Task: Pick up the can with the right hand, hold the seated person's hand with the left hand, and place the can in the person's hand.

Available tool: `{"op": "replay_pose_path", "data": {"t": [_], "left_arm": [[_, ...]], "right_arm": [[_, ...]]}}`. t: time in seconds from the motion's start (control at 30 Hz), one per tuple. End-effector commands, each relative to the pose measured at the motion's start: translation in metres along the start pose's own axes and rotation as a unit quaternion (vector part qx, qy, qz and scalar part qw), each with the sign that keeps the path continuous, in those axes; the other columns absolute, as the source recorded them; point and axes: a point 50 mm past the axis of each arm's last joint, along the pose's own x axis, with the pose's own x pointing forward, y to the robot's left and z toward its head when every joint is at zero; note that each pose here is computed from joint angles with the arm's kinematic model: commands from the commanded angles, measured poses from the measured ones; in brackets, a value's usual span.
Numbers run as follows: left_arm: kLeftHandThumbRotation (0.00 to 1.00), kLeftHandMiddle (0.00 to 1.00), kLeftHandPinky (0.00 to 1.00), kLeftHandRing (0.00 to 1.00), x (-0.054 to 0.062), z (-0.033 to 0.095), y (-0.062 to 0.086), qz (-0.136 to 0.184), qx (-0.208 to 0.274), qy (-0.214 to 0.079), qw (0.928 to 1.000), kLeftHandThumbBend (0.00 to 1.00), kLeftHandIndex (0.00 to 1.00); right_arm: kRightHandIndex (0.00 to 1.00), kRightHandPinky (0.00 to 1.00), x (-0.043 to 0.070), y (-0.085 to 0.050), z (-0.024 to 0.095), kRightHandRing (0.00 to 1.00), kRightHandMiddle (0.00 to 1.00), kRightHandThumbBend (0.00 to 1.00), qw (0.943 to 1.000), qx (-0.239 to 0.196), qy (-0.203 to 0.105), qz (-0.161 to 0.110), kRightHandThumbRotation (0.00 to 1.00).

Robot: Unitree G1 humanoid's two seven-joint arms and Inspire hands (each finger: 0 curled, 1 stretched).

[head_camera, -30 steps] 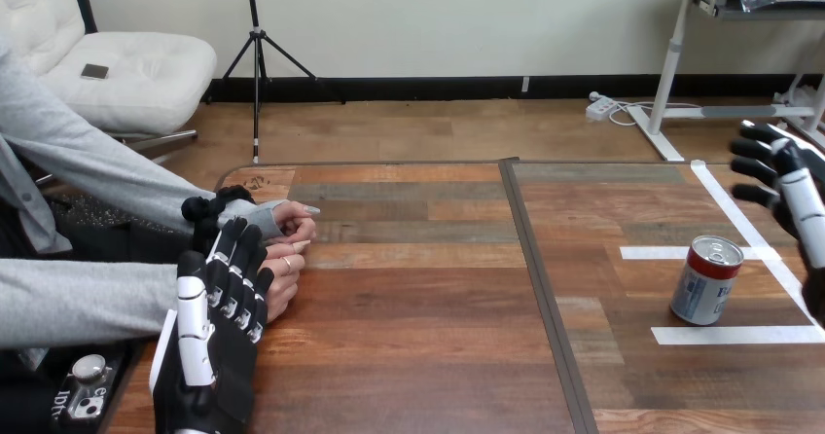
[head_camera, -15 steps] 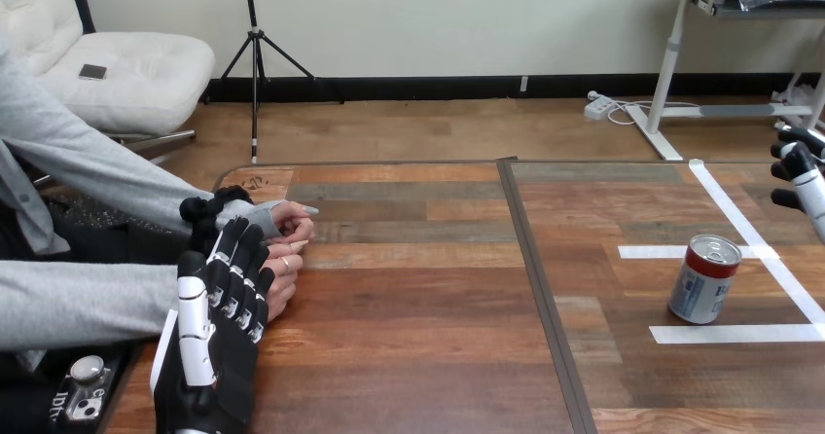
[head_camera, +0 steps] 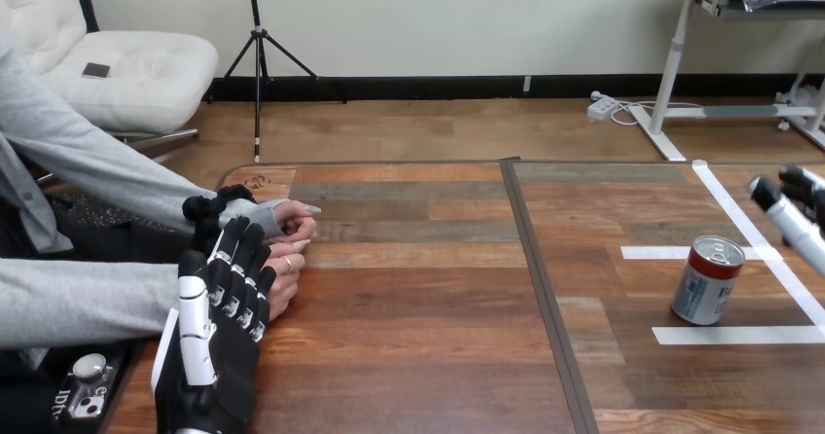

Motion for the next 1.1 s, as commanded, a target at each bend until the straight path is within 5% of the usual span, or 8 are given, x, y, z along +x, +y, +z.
{"op": "replay_pose_path", "data": {"t": [0.0,0.27,0.33,0.37,0.47,0.77,1.07], "left_arm": [[1.0,0.97,1.0,0.99,0.02,0.013,-0.01,-0.035,0.01,-0.035,0.9987,0.59,0.96],[1.0,0.97,1.0,0.99,0.019,0.013,-0.009,-0.034,0.009,-0.033,0.9988,0.6,0.96],[1.0,0.97,1.0,1.0,0.019,0.013,-0.009,-0.034,0.009,-0.033,0.9989,0.6,0.96],[1.0,0.97,1.0,1.0,0.019,0.013,-0.009,-0.034,0.008,-0.032,0.9989,0.6,0.96],[1.0,0.97,1.0,0.99,0.019,0.013,-0.009,-0.036,0.006,-0.032,0.9988,0.59,0.96],[0.99,0.96,1.0,0.98,0.018,0.014,-0.009,-0.036,0.011,-0.031,0.9988,0.59,0.96],[0.99,0.96,1.0,0.98,0.018,0.014,-0.009,-0.036,0.01,-0.031,0.9988,0.6,0.95]], "right_arm": [[0.92,0.7,0.015,-0.004,0.026,0.93,0.96,0.99,0.9994,0.011,-0.028,-0.017,0.76],[0.92,0.8,0.015,0.0,0.022,0.99,1.0,1.0,0.9998,-0.006,-0.015,-0.015,0.78],[0.92,0.73,0.015,0.001,0.021,0.92,0.92,1.0,0.9998,-0.008,-0.012,-0.016,0.79],[0.92,0.62,0.015,0.002,0.02,0.85,0.89,1.0,0.9998,-0.009,-0.01,-0.015,0.79],[0.92,0.56,0.015,0.004,0.019,0.86,0.89,0.99,0.9999,-0.012,-0.005,-0.01,0.79],[0.94,0.84,0.015,0.01,0.015,0.98,0.98,0.96,0.9999,-0.011,0.011,0.005,0.79],[0.97,0.91,0.015,0.016,0.012,1.0,1.0,0.99,0.999,-0.027,0.026,0.024,0.78]]}}
